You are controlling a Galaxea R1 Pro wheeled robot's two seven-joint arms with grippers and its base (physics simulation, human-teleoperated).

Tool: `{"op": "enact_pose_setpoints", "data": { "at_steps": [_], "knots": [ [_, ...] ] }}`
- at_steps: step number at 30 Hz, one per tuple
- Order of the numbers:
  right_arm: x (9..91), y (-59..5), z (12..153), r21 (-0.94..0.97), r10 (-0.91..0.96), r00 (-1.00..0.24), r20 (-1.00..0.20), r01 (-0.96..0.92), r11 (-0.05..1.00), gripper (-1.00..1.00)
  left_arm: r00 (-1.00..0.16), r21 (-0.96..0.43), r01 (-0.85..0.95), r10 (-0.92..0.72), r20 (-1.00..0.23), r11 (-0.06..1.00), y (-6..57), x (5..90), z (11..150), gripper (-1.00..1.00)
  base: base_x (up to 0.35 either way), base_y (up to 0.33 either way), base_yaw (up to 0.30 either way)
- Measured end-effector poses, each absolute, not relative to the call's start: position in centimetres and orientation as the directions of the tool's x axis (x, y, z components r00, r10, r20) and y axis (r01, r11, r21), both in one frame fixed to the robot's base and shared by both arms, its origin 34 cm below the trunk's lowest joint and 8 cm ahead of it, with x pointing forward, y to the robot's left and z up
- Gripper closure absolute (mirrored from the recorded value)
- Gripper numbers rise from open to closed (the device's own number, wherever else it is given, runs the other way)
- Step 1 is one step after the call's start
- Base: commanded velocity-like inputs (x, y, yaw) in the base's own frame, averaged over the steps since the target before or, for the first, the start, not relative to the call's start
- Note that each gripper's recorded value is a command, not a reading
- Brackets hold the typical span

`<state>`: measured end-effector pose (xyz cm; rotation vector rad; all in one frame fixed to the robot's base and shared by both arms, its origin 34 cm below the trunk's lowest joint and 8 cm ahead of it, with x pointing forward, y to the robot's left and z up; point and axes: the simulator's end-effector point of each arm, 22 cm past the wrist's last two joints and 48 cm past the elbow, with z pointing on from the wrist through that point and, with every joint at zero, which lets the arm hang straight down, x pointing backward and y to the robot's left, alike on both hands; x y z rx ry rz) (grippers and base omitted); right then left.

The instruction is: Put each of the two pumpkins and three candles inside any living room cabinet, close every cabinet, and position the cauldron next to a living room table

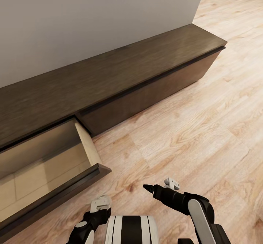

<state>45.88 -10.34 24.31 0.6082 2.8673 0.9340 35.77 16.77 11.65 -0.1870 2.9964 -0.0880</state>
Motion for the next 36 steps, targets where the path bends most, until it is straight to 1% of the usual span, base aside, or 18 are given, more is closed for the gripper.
{"op": "enact_pose_setpoints", "data": {
  "at_steps": [26,27,36],
  "knots": [
    [45.58,-10.29,23.83,0.575,0.388,-0.919,0.071,0.356,0.737,-1.0,-0.984,-0.065,-0.124,-0.131,-0.122,0.99,16.84,35.32,11.28,-1.0,0.0,0.0,0.0],
    [45.58,-10.29,23.83,0.575,0.388,-0.919,0.071,0.356,0.737,-1.0,-0.984,-0.064,-0.124,-0.132,-0.122,0.99,16.87,35.32,11.28,1.0,0.0,0.0,0.0],
    [45.52,-10.35,23.78,0.573,0.388,-0.919,0.072,0.356,0.738,-1.0,-0.983,-0.065,-0.127,-0.134,-0.123,0.99,16.95,35.33,11.27,1.0,0.0,0.0,0.0]
  ]
}}
